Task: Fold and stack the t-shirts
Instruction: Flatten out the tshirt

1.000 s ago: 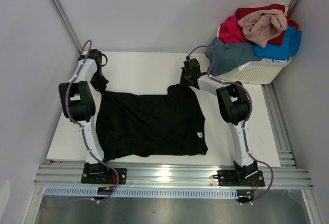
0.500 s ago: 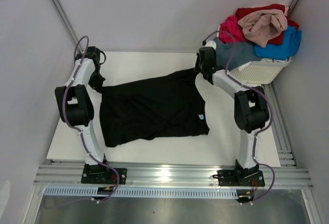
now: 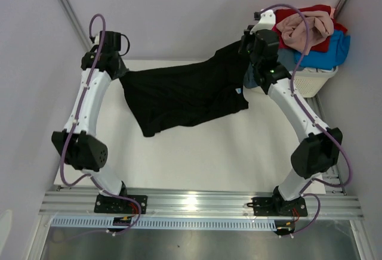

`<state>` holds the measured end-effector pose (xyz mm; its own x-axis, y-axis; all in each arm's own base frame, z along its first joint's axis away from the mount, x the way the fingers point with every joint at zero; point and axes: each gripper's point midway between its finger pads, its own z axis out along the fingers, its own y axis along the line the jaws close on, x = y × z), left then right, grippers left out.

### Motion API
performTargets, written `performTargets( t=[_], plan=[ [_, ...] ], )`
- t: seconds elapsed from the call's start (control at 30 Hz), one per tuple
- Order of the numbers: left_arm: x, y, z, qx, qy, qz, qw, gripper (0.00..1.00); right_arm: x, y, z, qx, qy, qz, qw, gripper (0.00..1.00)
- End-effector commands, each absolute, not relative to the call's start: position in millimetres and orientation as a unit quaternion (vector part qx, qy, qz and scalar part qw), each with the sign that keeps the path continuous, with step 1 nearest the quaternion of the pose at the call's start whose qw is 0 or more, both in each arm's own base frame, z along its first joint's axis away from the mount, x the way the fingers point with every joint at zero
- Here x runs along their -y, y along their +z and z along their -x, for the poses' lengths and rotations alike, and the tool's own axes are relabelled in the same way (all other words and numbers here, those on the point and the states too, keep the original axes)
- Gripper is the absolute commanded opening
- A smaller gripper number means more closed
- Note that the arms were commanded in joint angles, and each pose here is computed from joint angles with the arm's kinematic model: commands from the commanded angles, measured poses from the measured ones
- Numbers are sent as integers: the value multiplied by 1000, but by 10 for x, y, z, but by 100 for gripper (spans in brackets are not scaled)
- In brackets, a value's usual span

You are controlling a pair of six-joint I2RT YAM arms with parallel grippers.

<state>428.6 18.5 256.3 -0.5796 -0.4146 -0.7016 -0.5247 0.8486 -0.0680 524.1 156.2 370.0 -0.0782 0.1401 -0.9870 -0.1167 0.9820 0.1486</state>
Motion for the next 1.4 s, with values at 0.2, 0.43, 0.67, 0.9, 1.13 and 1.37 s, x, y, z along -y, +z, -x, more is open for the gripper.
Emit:
performTargets(
  t=[0.2, 0.43, 0.67, 0.9, 1.13, 1.37],
  plan=[
    [-85, 5047, -2989, -719, 44, 151, 677, 0, -1023, 5916, -3827, -542, 101, 13, 834, 0],
    [-221, 5795, -2002, -572, 5, 111, 813, 1, -745, 6597, -2793, -439, 120, 20, 890, 0],
    [-269, 5391, -2244, -634, 37, 131, 761, 1, -818, 6447, -2998, -481, 126, 17, 867, 0],
    [-192, 5322, -2262, -646, 23, 116, 754, 0, -875, 6278, -3148, -504, 127, 18, 854, 0],
    [-133, 5236, -2341, -660, 15, 111, 743, 1, -925, 6170, -3233, -517, 130, 23, 846, 0],
    [-100, 5235, -2291, -662, 4, 104, 743, 1, -947, 6126, -3199, -521, 134, 29, 842, 0]
  ],
)
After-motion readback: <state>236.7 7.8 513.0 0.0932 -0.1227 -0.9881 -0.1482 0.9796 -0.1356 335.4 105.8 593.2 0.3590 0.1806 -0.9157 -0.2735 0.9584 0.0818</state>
